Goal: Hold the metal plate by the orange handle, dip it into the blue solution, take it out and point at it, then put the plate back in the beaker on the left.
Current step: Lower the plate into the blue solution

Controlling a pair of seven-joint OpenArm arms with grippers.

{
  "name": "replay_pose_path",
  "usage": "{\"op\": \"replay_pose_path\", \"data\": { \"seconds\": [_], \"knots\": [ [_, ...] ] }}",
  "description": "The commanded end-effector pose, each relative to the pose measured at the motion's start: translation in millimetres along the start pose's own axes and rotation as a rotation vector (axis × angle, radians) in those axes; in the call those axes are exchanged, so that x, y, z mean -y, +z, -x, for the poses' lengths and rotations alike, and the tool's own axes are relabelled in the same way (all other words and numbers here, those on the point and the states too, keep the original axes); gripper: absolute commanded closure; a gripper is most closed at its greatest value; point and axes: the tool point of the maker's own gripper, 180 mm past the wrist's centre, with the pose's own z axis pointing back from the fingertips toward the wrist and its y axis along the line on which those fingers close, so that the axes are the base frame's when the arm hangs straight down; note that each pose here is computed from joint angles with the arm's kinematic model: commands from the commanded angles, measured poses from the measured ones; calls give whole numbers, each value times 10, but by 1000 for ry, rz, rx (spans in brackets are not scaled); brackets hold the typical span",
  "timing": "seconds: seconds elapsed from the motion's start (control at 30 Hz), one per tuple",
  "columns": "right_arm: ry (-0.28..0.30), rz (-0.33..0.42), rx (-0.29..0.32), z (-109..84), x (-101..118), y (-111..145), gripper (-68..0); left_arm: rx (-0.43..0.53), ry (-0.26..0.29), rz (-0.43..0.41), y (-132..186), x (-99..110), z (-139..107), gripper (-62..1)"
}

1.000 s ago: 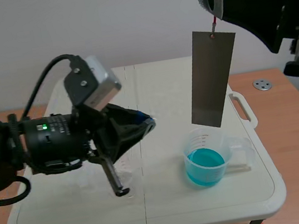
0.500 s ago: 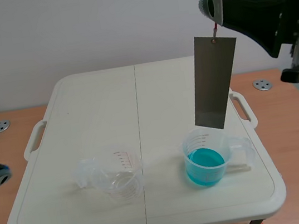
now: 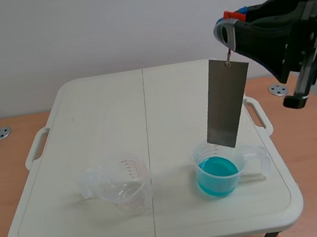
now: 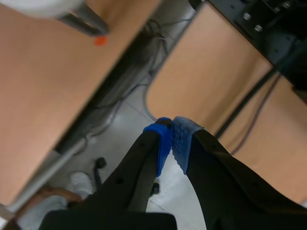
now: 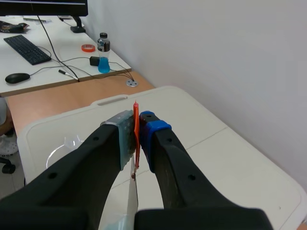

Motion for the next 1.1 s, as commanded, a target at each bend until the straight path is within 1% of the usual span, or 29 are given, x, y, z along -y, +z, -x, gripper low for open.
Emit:
{"op": "replay_pose_path", "data": {
  "seconds": [0.0,0.13,0.27,0.4,0.47,0.57,0.8,1.0,1.07],
  "knots": [
    [6,-13,20,-38,8,-18,-13,19,17,26,-54,92,-19,-28],
    [-17,-20,12,48,20,-53,-13,-6,60,111,-132,410,140,-28],
    [-36,-22,9,129,25,-67,-13,-30,90,187,-179,703,257,-28],
    [-47,-16,-14,274,39,-98,-13,-63,103,243,-195,926,378,-28],
    [-53,-6,-27,362,53,-113,-13,-74,106,262,-195,998,418,-28],
    [-56,1,-52,500,53,-140,-13,-87,114,273,-192,1045,468,-28],
    [-77,-5,-101,775,30,-206,-13,-109,125,265,-190,1020,562,-27],
    [-99,-5,-132,968,16,-238,-13,-123,129,258,-192,991,617,-27],
    [-92,-5,-144,1015,6,-239,-13,-123,129,258,-192,991,619,-27]
  ]
}}
